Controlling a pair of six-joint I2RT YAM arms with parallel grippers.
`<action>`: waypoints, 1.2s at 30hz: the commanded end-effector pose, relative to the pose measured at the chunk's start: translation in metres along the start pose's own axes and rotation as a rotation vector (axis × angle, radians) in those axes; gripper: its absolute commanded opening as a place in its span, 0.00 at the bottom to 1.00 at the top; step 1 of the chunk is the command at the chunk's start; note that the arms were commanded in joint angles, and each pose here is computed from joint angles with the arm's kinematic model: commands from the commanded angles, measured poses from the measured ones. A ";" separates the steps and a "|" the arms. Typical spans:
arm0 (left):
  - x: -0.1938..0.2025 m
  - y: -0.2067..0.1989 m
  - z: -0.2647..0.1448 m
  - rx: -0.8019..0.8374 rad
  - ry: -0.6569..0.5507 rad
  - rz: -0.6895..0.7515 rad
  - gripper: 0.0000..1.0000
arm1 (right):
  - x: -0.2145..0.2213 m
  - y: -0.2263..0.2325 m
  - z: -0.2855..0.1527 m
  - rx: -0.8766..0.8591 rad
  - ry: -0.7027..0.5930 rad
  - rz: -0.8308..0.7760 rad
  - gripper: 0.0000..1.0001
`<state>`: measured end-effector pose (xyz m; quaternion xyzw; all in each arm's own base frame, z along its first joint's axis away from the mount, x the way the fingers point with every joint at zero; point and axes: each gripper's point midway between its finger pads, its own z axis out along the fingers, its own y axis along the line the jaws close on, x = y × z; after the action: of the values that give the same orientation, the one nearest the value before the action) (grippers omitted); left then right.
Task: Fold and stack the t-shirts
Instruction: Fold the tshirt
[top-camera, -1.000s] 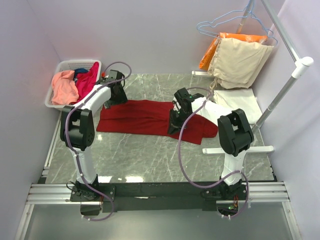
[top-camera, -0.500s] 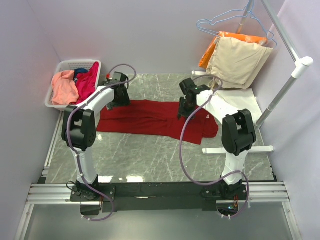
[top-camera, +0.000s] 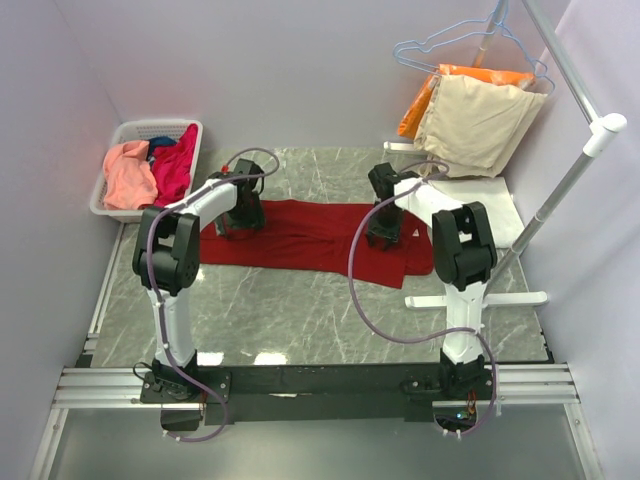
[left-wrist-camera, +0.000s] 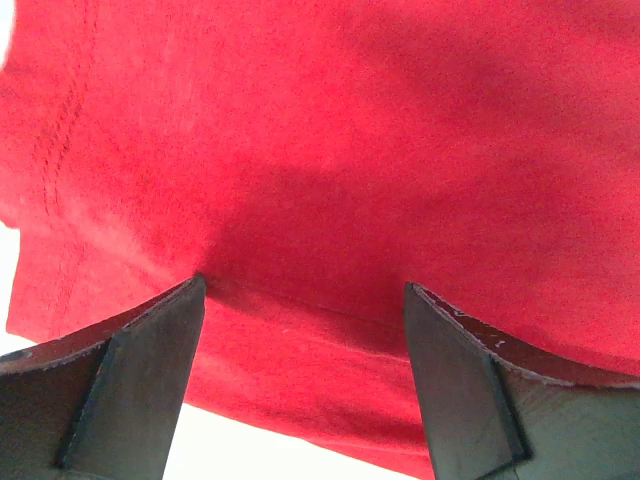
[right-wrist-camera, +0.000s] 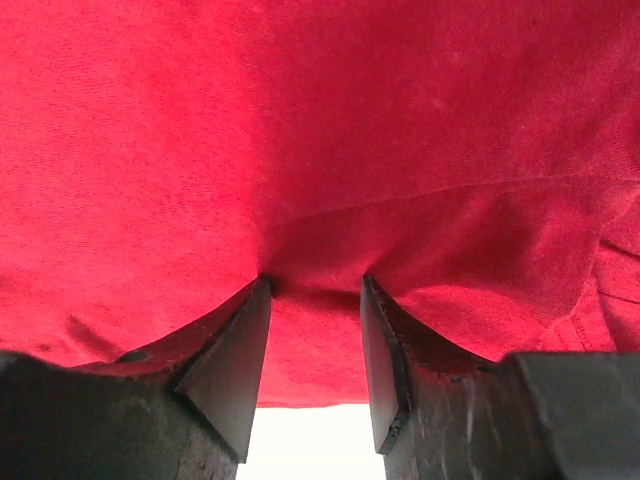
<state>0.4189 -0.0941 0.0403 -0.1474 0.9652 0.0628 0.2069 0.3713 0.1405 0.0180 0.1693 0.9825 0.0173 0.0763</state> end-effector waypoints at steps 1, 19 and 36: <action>0.024 0.019 0.003 -0.083 0.068 0.007 0.86 | -0.006 0.004 0.007 0.031 0.012 0.019 0.47; 0.118 0.054 -0.035 -0.238 0.236 0.048 0.88 | -0.064 0.010 0.022 0.144 -0.024 -0.022 0.45; 0.113 0.039 -0.132 -0.128 0.156 -0.019 0.89 | -0.116 0.012 -0.060 0.040 -0.225 0.022 0.45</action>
<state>0.2568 -0.0995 0.0559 -0.1541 0.9740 0.1442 0.0820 0.4511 0.1358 0.0280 0.1623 0.9824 -0.0231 0.0894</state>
